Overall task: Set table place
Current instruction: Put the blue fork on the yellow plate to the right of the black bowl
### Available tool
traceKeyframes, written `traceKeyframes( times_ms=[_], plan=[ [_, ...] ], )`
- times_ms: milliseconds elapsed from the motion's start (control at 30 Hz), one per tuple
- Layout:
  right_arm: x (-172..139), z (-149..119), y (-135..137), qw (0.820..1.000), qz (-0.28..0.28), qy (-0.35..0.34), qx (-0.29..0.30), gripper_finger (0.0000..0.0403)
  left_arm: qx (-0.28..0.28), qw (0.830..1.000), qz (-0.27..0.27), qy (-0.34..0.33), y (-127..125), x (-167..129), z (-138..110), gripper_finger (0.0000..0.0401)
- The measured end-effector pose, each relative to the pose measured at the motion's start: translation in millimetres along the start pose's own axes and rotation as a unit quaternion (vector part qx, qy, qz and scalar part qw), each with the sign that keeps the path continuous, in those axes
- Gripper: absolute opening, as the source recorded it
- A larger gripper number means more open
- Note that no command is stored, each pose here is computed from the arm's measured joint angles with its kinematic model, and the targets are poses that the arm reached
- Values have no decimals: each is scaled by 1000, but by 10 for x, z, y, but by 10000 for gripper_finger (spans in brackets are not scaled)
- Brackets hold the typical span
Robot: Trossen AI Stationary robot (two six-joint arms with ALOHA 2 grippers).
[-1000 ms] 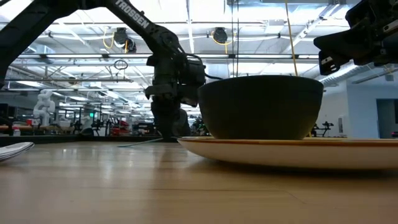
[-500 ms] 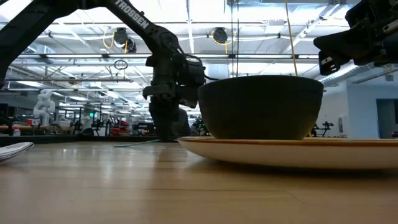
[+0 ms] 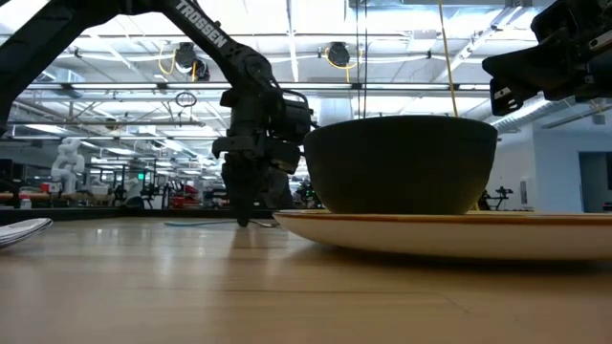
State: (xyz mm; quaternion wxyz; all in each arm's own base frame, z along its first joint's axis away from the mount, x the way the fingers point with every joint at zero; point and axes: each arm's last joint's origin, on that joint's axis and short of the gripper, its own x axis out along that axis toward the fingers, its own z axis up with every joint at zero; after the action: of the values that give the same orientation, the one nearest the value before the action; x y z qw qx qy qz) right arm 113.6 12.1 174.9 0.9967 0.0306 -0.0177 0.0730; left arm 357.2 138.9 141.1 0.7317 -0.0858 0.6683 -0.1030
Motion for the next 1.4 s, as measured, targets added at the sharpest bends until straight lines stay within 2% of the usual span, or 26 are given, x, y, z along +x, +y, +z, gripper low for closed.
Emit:
traceKeyframes(
  times_ms=[133, 367, 1000, 1100, 1400],
  plan=[
    [0, 0, 0, 1000, 0, 0, 3, 0, -1, 1000, 3, 1, -1, 1, 2, 6],
    [0, 0, 0, 1000, 0, 0, 3, 0, -3, 1000, 4, 1, 0, 2, 2, 35],
    [0, 0, 0, 1000, 0, 0, 3, 0, -19, 1000, 3, 0, 0, 2, 2, 47],
    [0, 0, 0, 1000, 0, 0, 3, 0, -26, 1000, 1, -2, -1, 2, 4, 69],
    [0, 0, 0, 1000, 0, 0, 3, 0, -29, 1000, 1, -10, -2, -1, 19, 174]
  ],
)
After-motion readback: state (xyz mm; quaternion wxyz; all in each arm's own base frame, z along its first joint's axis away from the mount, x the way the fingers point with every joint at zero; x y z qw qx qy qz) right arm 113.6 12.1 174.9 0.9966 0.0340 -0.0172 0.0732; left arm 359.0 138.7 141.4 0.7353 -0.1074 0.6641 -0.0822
